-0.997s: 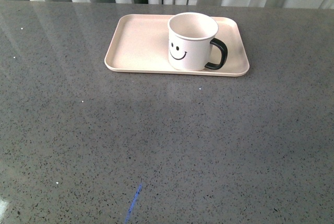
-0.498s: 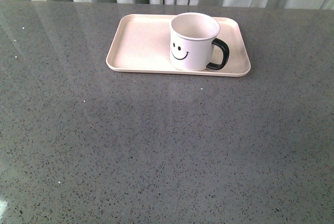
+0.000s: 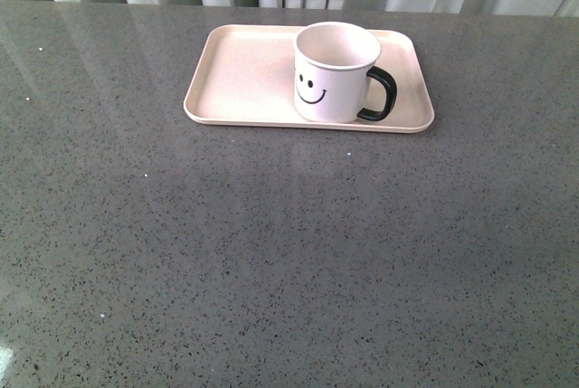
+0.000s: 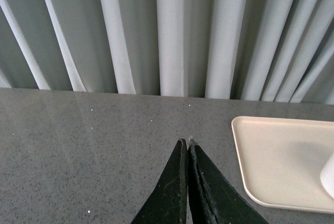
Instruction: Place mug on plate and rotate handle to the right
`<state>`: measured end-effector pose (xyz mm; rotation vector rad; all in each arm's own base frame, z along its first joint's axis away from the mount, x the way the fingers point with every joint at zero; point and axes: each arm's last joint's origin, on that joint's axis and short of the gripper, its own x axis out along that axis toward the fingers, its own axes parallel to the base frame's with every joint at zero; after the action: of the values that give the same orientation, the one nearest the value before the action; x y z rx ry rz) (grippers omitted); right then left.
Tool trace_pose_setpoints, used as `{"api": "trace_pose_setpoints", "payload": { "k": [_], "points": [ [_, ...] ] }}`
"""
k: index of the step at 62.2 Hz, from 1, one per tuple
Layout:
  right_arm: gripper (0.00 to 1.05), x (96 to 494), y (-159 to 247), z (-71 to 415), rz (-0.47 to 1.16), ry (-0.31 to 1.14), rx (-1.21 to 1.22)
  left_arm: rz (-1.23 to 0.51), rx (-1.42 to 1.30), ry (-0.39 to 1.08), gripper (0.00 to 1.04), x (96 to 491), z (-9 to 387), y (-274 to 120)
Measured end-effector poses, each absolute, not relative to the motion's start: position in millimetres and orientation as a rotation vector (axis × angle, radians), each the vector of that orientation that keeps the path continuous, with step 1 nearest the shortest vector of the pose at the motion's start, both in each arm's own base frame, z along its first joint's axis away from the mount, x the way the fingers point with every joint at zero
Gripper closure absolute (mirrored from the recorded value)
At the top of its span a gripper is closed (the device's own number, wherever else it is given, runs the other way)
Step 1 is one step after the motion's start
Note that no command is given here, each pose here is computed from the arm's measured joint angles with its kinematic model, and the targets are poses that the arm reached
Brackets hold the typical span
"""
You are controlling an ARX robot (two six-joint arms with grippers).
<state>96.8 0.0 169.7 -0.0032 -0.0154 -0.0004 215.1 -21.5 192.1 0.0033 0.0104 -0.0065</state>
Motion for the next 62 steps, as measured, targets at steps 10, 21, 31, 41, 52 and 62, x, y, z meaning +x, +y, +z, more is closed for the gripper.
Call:
{"api": "trace_pose_setpoints", "payload": {
  "k": [10, 21, 31, 41, 52, 62],
  "points": [
    [0.09, 97, 0, 170, 0.000, -0.015, -0.003, -0.006, 0.003, 0.005, 1.03, 195, 186, -15],
    [0.09, 97, 0, 170, 0.000, -0.015, -0.003, -0.015, 0.002, 0.011, 1.03, 177, 179, -4],
    [0.09, 97, 0, 170, 0.000, -0.015, -0.003, -0.005, 0.002, 0.006, 1.03, 163, 176, -1],
    [0.09, 97, 0, 170, 0.000, -0.015, -0.003, -0.004, 0.002, 0.001, 1.03, 151, 166, -1],
    [0.09, 97, 0, 170, 0.000, -0.015, -0.003, -0.004, 0.002, 0.009, 1.03, 141, 164, -1],
    [0.09, 97, 0, 170, 0.000, -0.015, -0.003, -0.004, 0.002, 0.001, 1.03, 135, 167, -1]
  ]
}}
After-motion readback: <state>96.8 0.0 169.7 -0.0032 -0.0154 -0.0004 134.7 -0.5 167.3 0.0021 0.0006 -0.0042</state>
